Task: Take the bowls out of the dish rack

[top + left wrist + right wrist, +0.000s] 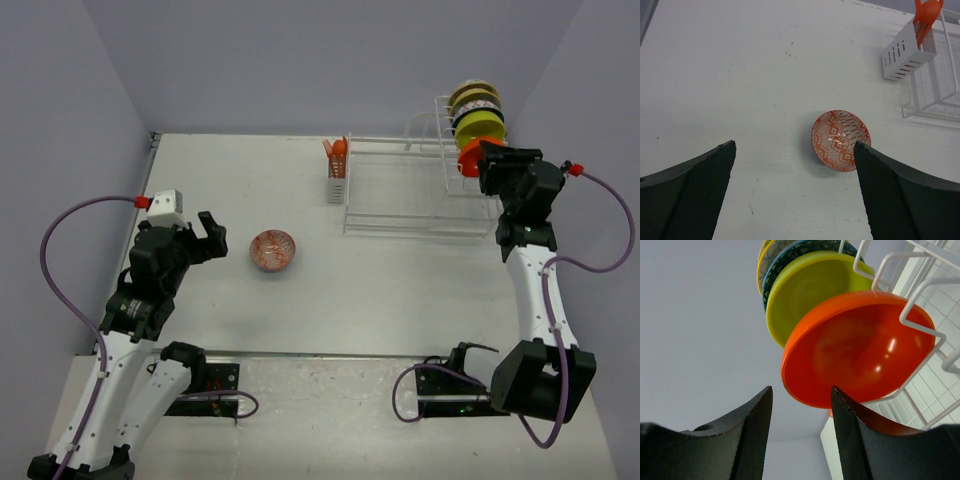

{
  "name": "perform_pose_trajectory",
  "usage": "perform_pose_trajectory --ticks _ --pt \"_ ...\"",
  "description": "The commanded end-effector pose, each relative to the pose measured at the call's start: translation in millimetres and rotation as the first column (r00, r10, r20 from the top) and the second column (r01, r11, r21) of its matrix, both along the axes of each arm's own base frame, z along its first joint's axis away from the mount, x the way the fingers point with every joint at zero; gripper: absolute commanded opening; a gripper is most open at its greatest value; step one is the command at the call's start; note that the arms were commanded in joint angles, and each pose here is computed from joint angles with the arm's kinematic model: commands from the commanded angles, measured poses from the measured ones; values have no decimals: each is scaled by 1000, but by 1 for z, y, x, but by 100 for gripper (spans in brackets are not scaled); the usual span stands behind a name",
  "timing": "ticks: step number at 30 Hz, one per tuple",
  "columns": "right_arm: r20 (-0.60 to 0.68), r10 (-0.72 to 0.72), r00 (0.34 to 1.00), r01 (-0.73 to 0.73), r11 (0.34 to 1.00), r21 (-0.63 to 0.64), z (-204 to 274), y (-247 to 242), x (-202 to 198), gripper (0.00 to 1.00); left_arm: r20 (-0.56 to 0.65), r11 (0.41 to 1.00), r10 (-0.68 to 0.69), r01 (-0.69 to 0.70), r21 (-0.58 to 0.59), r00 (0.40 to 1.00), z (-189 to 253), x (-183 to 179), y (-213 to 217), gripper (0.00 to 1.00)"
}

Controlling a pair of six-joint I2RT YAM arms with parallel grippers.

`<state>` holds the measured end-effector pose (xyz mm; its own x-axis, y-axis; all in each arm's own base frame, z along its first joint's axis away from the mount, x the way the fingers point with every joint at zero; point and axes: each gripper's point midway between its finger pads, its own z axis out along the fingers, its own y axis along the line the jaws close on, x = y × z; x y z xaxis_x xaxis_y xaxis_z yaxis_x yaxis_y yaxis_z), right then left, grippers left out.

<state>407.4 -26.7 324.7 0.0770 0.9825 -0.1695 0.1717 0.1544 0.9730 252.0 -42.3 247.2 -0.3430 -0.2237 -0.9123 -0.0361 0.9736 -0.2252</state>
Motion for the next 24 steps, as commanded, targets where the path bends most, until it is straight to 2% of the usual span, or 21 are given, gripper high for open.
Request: perform_pose_trajectory --ticks 1,13,18,24 --pt "95 -46 994 52 997 -55 38 -12 8 51 40 1000 -26 26 3 999 9 3 -4 100" --pt "79 -84 993 92 991 -99 35 -23 20 49 38 1000 -29 29 4 999 8 3 -5 100" --pt "87 -91 992 100 990 -101 35 -25 21 42 39 1000 -30 30 3 999 9 3 -5 100" --pt "102 -109 989 122 985 -123 35 -29 21 27 45 999 -32 32 1 998 10 2 -5 100"
